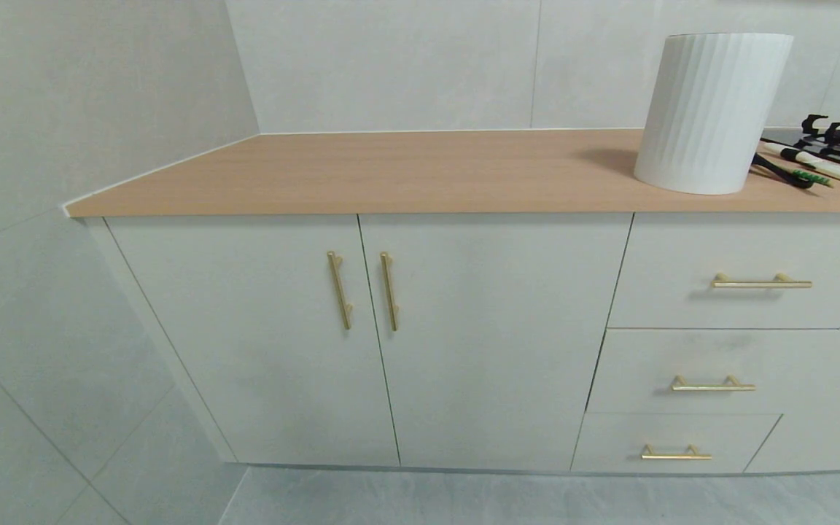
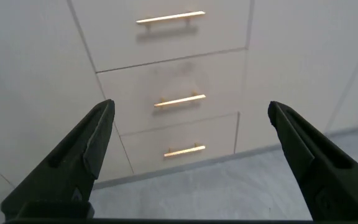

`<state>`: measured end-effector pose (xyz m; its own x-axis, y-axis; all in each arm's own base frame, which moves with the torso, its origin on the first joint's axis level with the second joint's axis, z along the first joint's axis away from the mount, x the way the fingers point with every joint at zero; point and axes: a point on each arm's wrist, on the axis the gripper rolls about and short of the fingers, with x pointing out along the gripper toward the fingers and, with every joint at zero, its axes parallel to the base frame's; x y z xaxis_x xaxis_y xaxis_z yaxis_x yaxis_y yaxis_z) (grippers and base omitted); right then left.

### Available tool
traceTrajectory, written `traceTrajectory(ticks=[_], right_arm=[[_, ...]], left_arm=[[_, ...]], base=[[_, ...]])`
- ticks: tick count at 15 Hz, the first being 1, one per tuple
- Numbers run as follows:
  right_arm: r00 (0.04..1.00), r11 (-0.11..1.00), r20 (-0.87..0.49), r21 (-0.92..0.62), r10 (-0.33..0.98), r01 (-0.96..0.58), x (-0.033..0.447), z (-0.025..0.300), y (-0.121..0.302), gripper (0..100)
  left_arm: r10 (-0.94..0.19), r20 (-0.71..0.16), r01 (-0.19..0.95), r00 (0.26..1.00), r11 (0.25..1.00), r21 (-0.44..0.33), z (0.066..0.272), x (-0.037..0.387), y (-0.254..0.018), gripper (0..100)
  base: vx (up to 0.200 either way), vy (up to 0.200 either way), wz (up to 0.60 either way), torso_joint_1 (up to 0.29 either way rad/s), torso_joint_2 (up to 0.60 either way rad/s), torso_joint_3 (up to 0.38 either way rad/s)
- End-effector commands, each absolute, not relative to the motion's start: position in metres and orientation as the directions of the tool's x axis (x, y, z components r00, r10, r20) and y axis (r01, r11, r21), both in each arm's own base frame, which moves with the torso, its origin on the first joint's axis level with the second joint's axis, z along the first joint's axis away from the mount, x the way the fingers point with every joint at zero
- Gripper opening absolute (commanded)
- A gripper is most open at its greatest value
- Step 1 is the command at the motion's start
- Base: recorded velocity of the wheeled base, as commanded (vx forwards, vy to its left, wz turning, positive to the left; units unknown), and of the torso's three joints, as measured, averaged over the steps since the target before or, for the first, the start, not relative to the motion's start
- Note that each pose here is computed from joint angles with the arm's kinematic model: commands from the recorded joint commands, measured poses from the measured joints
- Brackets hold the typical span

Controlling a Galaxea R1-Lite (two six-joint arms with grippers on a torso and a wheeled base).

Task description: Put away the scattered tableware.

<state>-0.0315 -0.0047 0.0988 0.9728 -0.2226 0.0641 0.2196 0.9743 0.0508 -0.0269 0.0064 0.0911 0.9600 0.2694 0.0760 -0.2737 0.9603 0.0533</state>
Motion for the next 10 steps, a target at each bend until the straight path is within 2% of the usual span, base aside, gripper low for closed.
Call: traceTrajectory(ticks=[1, 5, 7, 9, 10], right_arm=[[0.982, 0.984, 0.074, -0.022, -0.174, 0.176, -0.0232, 0.0835, -0.0037, 100], [0.996, 0.997, 0.06, -0.041, -0.061, 0.064, -0.0228, 0.082, -0.0012, 100], [1.0, 0.998, -0.005, -0.067, -0.002, 0.001, -0.0225, 0.0756, 0.0001, 100], [1.0, 0.996, 0.014, -0.088, 0.017, -0.016, -0.0226, 0.0773, 0.0005, 100], [1.0, 0.997, 0.015, -0.081, 0.011, -0.009, -0.0227, 0.0772, 0.0004, 100]], left_arm=[[0.258, 0.05, -0.261, 0.965, 0.963, 0.074, 0.0808, -0.0237, 0.0061, 100], [0.096, 0.047, -0.1, 0.994, 0.992, 0.079, 0.0803, -0.023, 0.0024, 100], [0.083, 0.046, -0.085, 0.996, 0.995, 0.05, 0.0802, -0.023, 0.0021, 100], [0.077, 0.041, -0.078, 0.996, 0.997, 0.029, 0.0797, -0.023, 0.002, 100], [0.074, -0.003, -0.074, 0.997, 0.997, -0.003, 0.0752, -0.0229, 0.0019, 100]], base=[[0.0, 0.0, 0.0, 0.0, 0.0, 0.0], [0.0, 0.0, 0.0, 0.0, 0.0, 0.0], [0.0, 0.0, 0.0, 0.0, 0.0, 0.0], [0.0, 0.0, 0.0, 0.0, 0.0, 0.0], [0.0, 0.0, 0.0, 0.0, 0.0, 0.0]])
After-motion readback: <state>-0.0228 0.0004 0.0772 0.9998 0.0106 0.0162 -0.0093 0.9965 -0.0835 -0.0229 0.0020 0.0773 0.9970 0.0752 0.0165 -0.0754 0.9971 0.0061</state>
